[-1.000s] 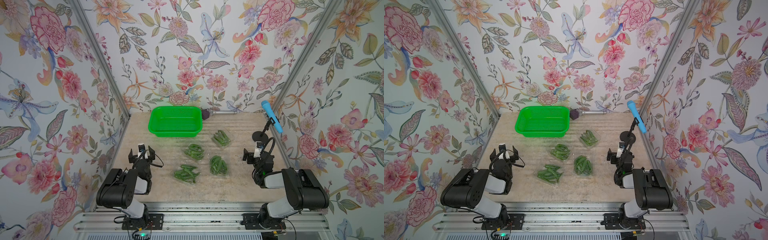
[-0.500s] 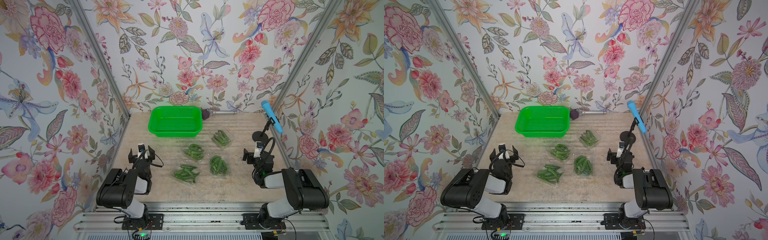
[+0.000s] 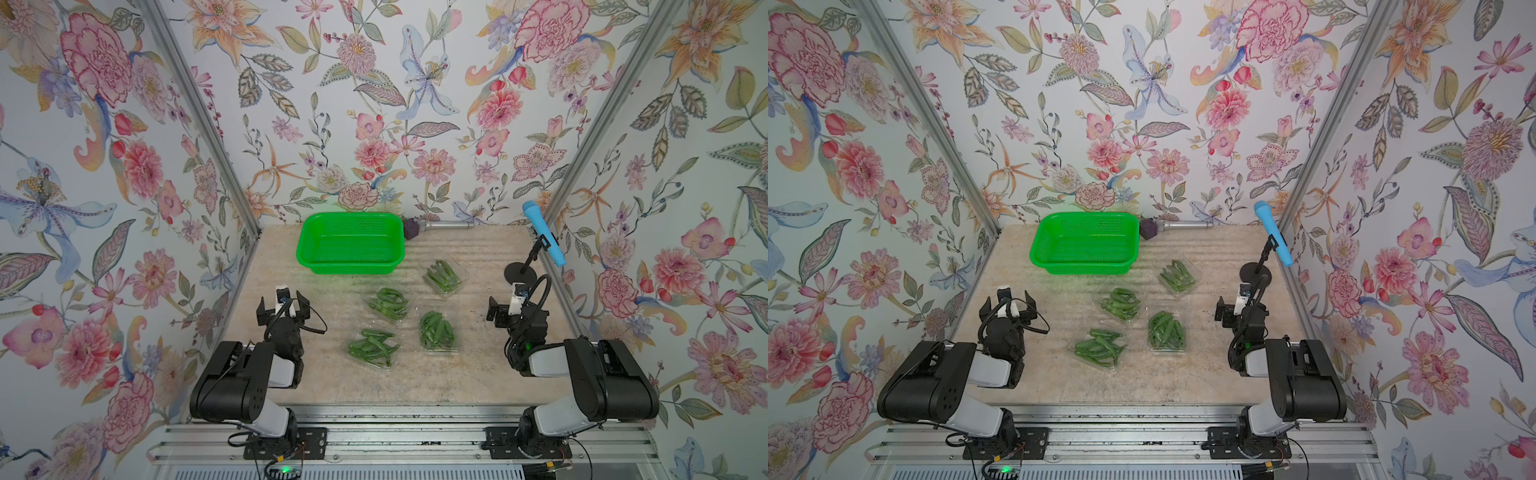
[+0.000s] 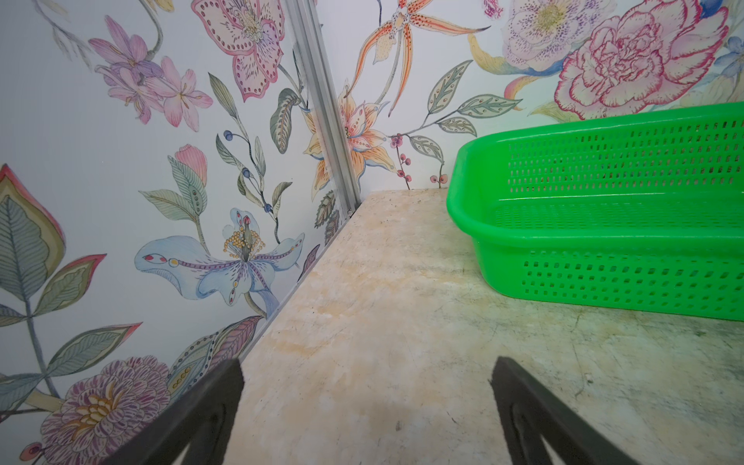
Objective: Take small green peppers out of containers
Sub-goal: Move the basket to the center of the board.
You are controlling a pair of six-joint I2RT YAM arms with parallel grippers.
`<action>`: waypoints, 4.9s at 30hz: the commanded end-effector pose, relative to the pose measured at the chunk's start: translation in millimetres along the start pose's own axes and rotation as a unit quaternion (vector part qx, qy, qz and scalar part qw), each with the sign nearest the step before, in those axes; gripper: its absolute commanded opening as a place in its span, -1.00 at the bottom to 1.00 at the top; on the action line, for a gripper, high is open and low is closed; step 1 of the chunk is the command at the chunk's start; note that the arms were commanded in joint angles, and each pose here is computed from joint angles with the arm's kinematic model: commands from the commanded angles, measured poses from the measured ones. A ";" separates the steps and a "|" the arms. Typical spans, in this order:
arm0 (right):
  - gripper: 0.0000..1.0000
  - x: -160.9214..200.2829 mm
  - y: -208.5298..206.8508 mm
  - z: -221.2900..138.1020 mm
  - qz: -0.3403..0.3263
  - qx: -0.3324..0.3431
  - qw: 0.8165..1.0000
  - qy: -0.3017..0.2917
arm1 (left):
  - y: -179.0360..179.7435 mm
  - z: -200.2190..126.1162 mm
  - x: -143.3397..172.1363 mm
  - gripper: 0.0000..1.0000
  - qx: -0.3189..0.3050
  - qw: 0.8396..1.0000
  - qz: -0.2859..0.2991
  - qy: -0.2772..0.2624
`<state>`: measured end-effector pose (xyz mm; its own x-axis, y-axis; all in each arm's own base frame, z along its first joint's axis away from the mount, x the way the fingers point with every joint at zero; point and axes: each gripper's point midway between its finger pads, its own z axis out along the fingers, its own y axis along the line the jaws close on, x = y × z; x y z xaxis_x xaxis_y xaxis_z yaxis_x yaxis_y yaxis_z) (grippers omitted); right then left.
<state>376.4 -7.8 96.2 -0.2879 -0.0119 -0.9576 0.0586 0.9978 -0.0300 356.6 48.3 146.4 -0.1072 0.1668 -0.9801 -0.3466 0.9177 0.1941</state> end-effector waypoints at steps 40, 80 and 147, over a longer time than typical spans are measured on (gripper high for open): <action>0.82 -44.7 83.5 -90.1 0.188 -0.181 0.936 0.237 | -56.7 -6.3 -75.0 0.99 0.131 0.949 -0.169 0.231; 0.74 -39.0 97.0 -52.9 0.096 -0.185 0.930 0.302 | -114.6 102.9 -1.3 0.73 0.085 0.869 -0.247 0.420; 0.79 -48.7 104.0 -59.2 0.103 -0.218 0.928 0.284 | -55.5 -41.8 71.7 0.57 0.089 0.788 -0.207 0.573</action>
<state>341.4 98.2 155.1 -0.7827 0.1036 -0.6137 -0.1674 0.9146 0.3680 345.8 -3.7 62.4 -0.8325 -0.4764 -0.2830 -0.4259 0.8768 -0.2231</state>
